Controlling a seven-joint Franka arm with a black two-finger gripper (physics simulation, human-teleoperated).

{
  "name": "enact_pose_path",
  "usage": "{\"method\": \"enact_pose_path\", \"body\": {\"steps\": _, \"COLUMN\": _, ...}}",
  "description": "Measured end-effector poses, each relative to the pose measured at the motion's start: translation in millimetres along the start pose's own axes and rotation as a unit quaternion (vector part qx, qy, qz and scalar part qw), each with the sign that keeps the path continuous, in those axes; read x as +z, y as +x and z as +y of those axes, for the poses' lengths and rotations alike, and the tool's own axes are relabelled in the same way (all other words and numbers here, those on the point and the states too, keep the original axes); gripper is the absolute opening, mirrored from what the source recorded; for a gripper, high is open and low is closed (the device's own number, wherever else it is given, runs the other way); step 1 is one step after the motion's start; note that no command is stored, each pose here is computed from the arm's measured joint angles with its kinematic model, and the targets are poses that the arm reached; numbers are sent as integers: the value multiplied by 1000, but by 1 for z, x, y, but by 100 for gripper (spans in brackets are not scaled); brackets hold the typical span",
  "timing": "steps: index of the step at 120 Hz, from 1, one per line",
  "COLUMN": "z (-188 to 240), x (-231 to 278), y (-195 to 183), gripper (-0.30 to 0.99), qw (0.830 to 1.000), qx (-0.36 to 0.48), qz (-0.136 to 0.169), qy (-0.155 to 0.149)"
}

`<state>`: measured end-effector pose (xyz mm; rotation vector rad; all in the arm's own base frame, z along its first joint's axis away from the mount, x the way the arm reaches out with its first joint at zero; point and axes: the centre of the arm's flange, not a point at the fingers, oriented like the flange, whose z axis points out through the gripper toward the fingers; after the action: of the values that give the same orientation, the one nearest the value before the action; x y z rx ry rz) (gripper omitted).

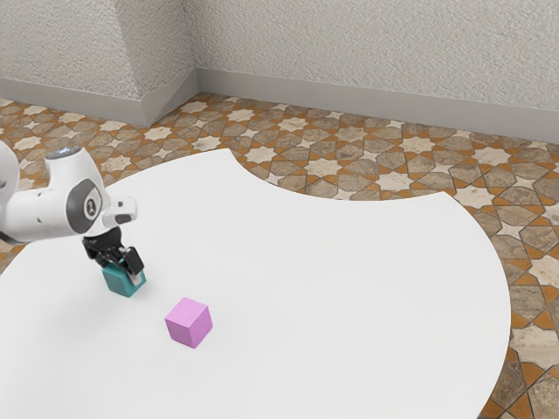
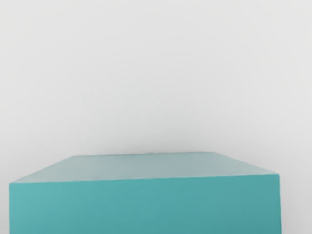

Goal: Pick up the blue block with one arm, and put the blue block on the pink block with one arm

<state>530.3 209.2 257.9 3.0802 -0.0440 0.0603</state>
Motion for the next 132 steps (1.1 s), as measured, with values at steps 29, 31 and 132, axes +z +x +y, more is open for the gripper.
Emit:
{"method": "enact_pose_path", "body": {"steps": 29, "z": -1, "x": -5, "y": 1, "gripper": 47, "qw": 1000, "qx": 5, "qz": 7, "qy": 1}}
{"method": "enact_pose_path", "body": {"steps": 31, "z": -1, "x": -6, "y": 1, "gripper": 46, "qw": 1000, "qx": 5, "qz": 7, "qy": 1}}
{"method": "enact_pose_path", "body": {"steps": 132, "z": 191, "x": -135, "y": -48, "gripper": 38, "qw": 997, "qx": -58, "qz": 48, "qy": -13}}
